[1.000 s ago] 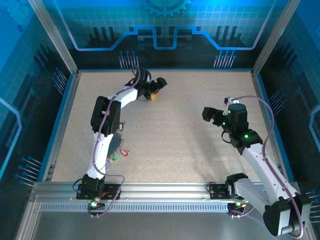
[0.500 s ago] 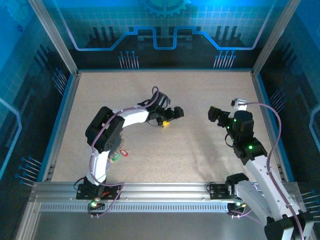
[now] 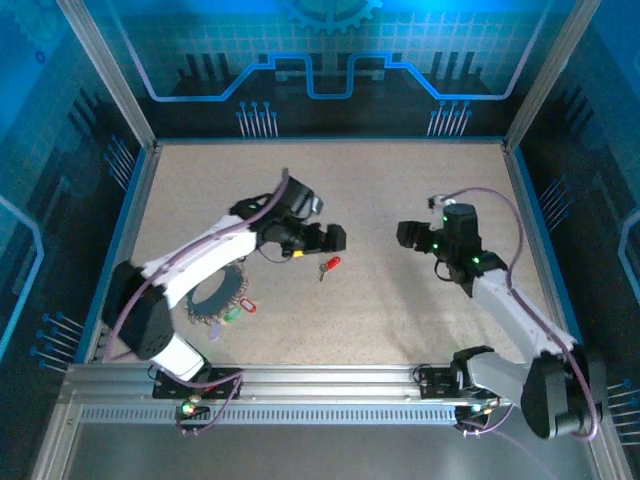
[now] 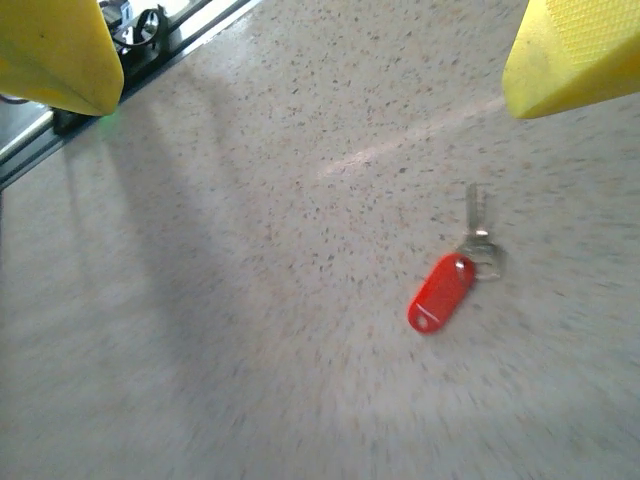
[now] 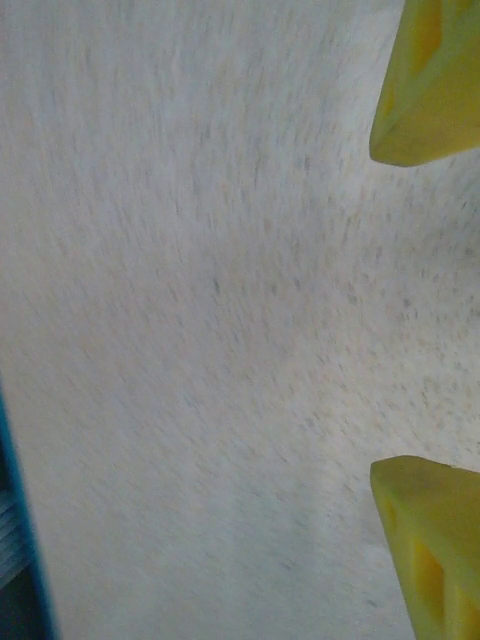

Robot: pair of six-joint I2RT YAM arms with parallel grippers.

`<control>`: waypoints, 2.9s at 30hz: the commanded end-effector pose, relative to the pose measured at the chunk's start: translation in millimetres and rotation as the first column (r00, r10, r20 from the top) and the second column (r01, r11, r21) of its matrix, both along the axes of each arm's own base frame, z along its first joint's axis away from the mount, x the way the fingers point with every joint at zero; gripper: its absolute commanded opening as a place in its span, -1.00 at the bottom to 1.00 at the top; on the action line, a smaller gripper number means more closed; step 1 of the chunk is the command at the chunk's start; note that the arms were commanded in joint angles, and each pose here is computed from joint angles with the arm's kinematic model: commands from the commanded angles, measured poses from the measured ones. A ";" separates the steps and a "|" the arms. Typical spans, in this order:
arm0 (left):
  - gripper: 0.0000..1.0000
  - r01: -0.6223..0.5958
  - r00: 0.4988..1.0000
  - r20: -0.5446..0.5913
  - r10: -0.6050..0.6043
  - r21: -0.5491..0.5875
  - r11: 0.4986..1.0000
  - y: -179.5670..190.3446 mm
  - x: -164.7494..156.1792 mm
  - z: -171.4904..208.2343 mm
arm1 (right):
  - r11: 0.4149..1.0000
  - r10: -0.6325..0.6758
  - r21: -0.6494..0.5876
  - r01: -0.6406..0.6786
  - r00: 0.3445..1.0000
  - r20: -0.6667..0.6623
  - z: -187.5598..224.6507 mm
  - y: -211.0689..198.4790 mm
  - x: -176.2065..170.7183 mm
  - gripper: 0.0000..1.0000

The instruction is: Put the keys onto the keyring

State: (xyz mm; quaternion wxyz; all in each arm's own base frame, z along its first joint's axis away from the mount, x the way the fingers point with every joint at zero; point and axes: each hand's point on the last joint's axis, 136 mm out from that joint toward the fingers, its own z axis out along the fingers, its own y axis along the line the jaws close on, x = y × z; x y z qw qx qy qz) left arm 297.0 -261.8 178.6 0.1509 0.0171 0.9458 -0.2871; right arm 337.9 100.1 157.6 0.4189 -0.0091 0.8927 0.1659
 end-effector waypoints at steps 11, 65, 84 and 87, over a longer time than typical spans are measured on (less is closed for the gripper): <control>0.98 -0.446 0.891 0.012 0.453 0.200 0.872 208.9 -23.3 -9.8 | 0.918 0.364 -0.003 -0.397 0.845 -0.391 -87.0 166.2 -10.7 -0.31; 0.98 -0.576 0.786 -0.134 0.603 0.193 0.794 212.4 -28.3 -157.8 | 0.920 0.379 -0.138 -0.368 0.923 0.062 -15.4 147.0 -36.9 -1.00; 0.98 -0.295 0.940 -0.112 0.321 0.201 0.934 110.4 -20.4 -174.0 | 0.969 0.217 -0.165 -0.185 0.955 0.202 14.3 96.7 -45.4 -1.00; 0.98 -0.248 0.954 -0.126 0.271 0.173 0.953 82.8 -24.0 -175.2 | 0.974 0.182 -0.169 -0.150 0.965 0.190 12.7 85.6 -46.3 -1.00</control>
